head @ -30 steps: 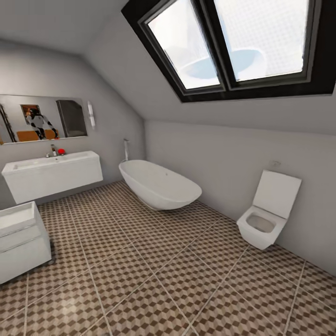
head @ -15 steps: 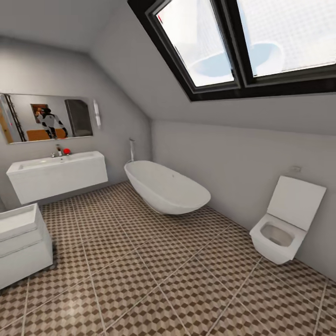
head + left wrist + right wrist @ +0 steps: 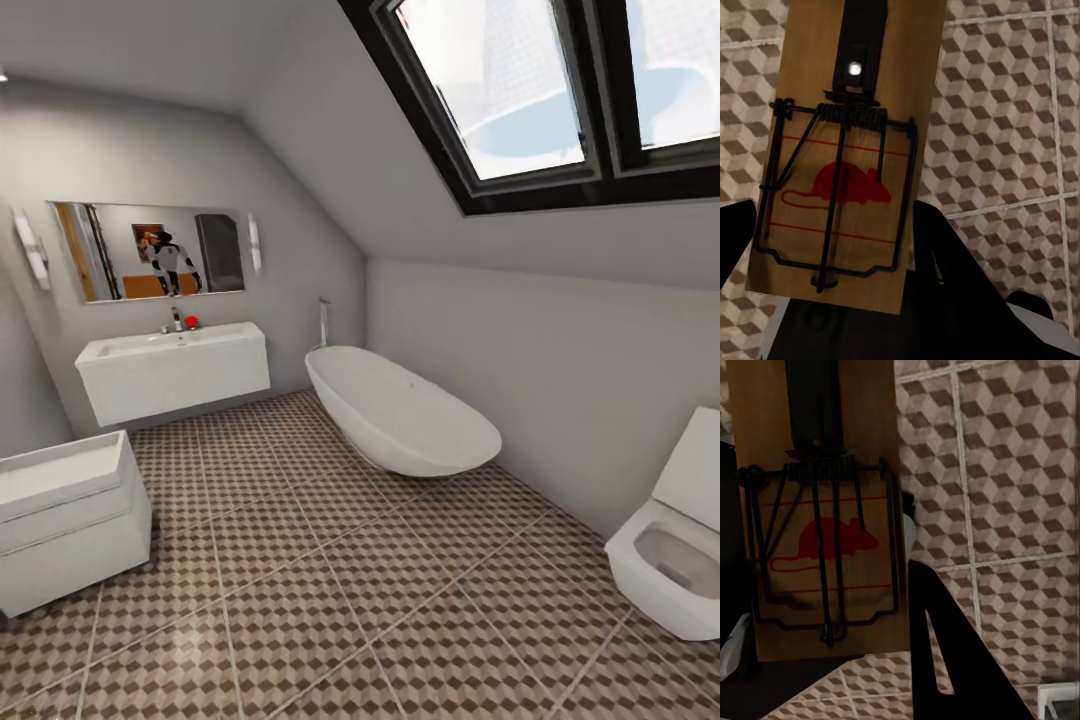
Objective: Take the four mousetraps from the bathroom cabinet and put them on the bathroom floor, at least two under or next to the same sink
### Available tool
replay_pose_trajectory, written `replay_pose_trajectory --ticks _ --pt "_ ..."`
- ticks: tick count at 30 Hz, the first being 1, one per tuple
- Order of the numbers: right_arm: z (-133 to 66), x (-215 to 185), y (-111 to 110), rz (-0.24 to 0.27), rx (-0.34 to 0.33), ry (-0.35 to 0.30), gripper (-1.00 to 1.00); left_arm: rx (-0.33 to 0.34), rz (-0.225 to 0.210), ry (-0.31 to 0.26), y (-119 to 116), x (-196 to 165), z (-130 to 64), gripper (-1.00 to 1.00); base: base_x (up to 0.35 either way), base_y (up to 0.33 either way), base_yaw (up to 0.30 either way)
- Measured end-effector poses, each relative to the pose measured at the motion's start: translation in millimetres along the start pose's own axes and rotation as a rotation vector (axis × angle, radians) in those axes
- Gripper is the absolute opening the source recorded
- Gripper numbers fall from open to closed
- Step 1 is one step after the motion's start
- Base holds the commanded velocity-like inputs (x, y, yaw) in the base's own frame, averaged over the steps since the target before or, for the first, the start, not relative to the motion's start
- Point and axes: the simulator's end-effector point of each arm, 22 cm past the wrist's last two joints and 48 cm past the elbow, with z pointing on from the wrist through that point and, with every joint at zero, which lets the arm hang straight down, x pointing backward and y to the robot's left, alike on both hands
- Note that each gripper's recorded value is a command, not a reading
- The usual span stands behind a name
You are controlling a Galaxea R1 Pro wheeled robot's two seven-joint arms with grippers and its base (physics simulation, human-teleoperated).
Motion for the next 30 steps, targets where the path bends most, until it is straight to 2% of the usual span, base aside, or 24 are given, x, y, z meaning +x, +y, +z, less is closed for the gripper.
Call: replay_pose_trajectory --ticks 17,30 --pt "0.0 0.0 0.0 0.000 0.000 0.000 -1.00 0.000 0.000 0.000 0.0 0.1 0.0 -1.00 0.334 0.000 0.284" --pt "0.0 -0.3 0.1 0.001 -0.001 -0.002 -1.00 0.000 0.001 0.000 -0.1 0.0 0.0 -1.00 0.334 0.000 0.038"
